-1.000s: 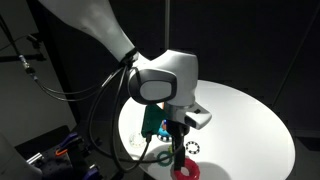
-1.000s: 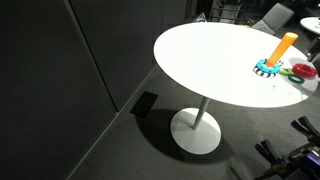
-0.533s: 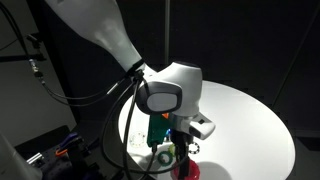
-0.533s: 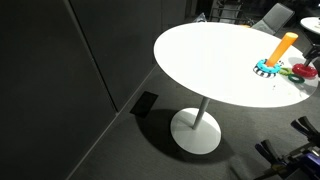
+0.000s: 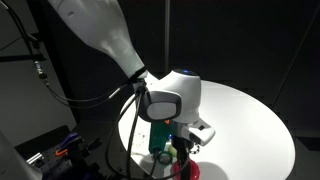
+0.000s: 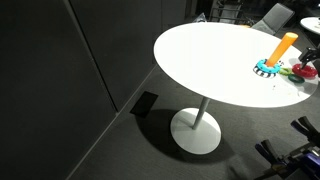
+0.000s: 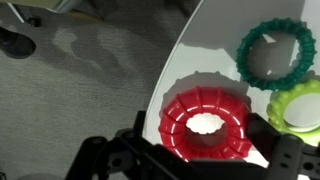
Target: Pick up the red ring and put it on the ring holder
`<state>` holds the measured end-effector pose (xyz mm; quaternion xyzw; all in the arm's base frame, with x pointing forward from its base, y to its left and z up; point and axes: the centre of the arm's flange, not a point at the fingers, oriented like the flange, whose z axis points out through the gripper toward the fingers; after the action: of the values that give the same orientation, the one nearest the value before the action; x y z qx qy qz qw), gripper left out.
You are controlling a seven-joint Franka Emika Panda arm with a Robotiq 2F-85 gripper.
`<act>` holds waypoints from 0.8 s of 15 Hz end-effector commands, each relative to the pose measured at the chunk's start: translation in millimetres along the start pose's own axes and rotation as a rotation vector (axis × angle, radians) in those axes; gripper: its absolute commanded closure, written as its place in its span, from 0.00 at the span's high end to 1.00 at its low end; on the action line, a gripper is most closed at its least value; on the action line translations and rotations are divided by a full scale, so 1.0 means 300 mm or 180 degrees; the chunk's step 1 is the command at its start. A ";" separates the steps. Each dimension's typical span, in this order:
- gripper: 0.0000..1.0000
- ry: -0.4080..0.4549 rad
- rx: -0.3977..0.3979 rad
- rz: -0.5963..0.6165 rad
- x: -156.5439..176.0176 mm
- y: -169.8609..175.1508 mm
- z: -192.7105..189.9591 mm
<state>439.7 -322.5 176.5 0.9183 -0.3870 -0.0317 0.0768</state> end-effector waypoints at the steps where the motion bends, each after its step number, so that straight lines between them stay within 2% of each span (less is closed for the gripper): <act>1: 1.00 0.0034 0.0103 -0.0026 0.025 0.012 0.024; 12: 1.00 0.0067 0.0213 -0.0044 0.032 0.023 0.018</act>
<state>438.1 -326.1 171.6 0.9206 -0.3848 -0.0224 0.0623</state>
